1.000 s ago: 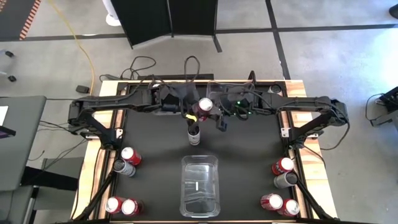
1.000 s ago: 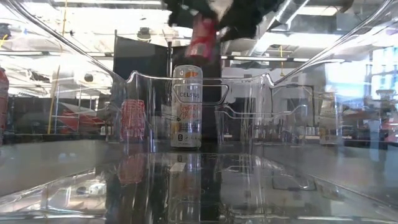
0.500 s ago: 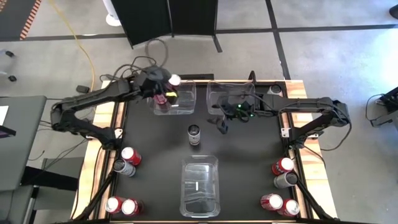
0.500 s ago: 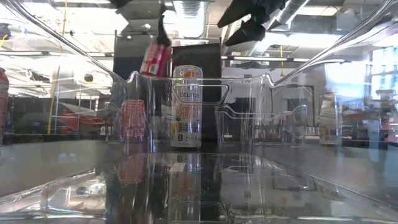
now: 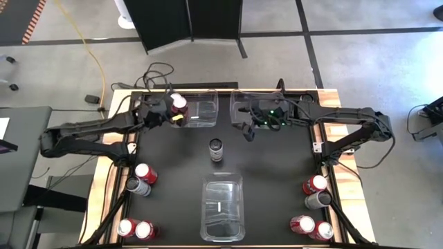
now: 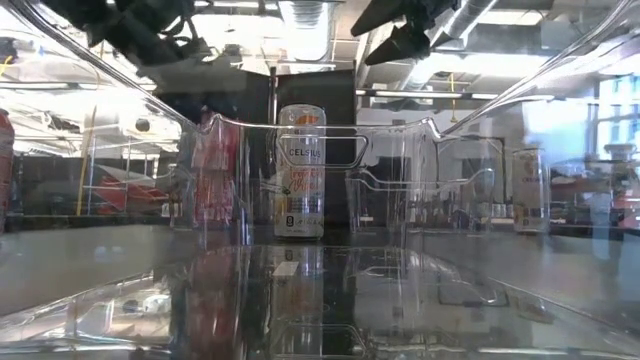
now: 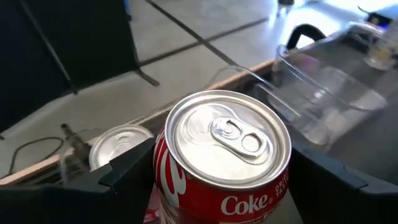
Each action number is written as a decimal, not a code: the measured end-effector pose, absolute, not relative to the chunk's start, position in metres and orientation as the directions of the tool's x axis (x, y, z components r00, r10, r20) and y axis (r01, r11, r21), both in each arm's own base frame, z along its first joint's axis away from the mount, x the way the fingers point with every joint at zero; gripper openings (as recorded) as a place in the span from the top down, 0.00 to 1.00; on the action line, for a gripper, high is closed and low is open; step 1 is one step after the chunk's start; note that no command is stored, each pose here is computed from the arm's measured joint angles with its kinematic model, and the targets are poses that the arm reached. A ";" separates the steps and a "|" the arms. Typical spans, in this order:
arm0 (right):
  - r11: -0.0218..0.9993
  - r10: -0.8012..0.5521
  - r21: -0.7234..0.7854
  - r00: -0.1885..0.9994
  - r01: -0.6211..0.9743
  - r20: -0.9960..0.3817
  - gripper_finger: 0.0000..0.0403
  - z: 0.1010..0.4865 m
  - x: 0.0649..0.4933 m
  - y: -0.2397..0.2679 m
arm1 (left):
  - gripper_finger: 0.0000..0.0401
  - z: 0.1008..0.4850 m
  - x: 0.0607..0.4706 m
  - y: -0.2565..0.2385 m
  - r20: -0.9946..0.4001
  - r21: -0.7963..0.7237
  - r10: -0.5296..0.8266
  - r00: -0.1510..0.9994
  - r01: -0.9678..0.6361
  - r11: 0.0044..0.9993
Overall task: Sort soda cans
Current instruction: Put the red white soda can into the left transparent bin
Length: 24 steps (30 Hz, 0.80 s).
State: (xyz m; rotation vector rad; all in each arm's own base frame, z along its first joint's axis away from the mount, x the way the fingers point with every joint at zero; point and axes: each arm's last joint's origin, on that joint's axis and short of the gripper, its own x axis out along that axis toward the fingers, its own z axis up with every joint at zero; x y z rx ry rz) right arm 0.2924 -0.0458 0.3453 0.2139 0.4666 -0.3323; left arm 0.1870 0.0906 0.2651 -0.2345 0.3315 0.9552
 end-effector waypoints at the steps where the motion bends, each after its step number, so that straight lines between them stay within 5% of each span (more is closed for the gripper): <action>1: 0.924 -0.265 0.127 0.842 0.361 -0.469 0.10 0.346 0.293 -0.046 | 0.26 0.262 0.186 0.090 -0.375 -0.053 0.766 0.522 -0.837 0.545; 24: 0.916 -0.273 0.148 0.848 0.373 -0.454 0.10 0.347 0.293 -0.049 | 0.19 0.203 0.170 0.095 -0.394 -0.043 0.828 0.398 -0.908 0.416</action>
